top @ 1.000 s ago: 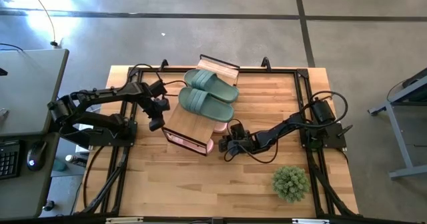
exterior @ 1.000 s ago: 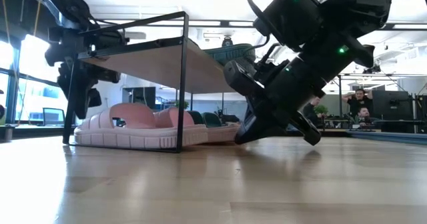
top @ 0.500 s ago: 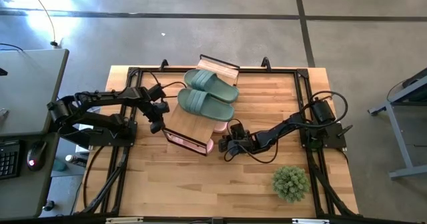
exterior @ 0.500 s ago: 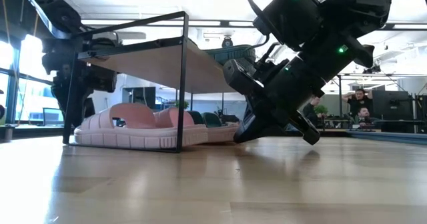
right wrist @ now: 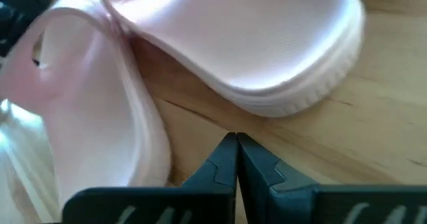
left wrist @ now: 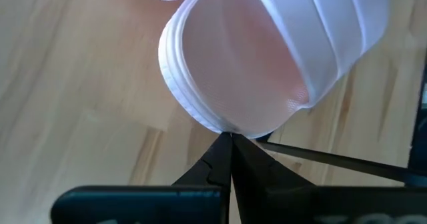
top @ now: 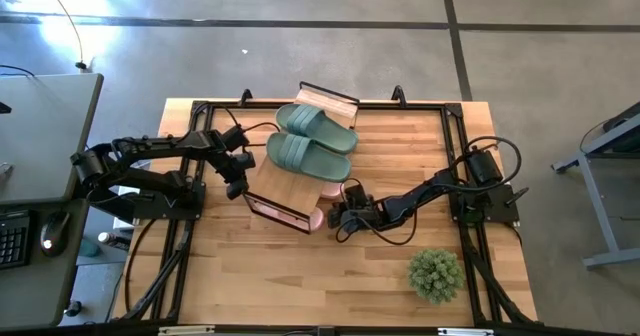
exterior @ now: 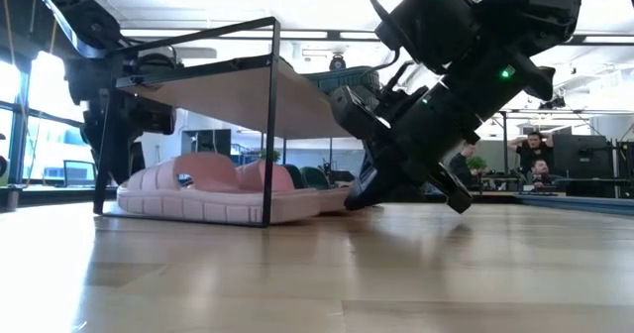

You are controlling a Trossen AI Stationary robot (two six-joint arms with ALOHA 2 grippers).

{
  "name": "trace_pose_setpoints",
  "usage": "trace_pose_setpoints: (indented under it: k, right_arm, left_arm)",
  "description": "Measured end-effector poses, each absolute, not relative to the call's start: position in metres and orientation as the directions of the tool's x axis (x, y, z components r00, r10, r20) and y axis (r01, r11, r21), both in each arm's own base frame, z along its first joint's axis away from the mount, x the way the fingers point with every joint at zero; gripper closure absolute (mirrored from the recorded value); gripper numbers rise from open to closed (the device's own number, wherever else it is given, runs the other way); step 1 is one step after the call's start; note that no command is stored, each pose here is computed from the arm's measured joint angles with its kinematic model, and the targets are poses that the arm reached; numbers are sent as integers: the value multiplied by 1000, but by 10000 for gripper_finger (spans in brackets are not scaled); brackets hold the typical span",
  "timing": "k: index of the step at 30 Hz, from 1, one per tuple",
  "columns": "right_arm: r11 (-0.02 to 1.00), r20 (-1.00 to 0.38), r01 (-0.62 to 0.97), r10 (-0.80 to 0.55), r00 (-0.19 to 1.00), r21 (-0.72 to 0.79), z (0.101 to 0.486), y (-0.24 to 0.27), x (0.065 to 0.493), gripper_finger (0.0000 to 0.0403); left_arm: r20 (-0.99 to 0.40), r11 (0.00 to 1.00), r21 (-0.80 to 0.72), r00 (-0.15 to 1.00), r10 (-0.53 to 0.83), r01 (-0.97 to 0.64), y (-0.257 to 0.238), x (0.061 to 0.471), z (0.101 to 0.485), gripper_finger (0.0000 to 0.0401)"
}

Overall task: Pick and place slides into the shelf
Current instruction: Adjust the slides under the shelf

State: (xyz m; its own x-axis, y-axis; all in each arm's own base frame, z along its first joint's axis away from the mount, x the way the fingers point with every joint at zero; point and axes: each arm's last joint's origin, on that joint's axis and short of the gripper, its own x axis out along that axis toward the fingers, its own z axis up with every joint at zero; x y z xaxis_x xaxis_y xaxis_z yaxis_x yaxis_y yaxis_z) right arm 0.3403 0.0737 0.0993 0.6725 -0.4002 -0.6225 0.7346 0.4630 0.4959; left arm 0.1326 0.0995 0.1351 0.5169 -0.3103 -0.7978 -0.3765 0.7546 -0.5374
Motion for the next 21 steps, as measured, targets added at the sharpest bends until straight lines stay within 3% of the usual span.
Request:
trace_pose_setpoints:
  k: [14,21]
  right_arm:
    - [369,-673,842,-508,537,394,109,80,314,403]
    - [272,-571,764,-530,627,585,94,63,308,403]
  left_arm:
    - [-800,766,-531,512,-313,-362,99,132,135,401]
    - [-800,772,-527,513,-310,-356,99,132,135,401]
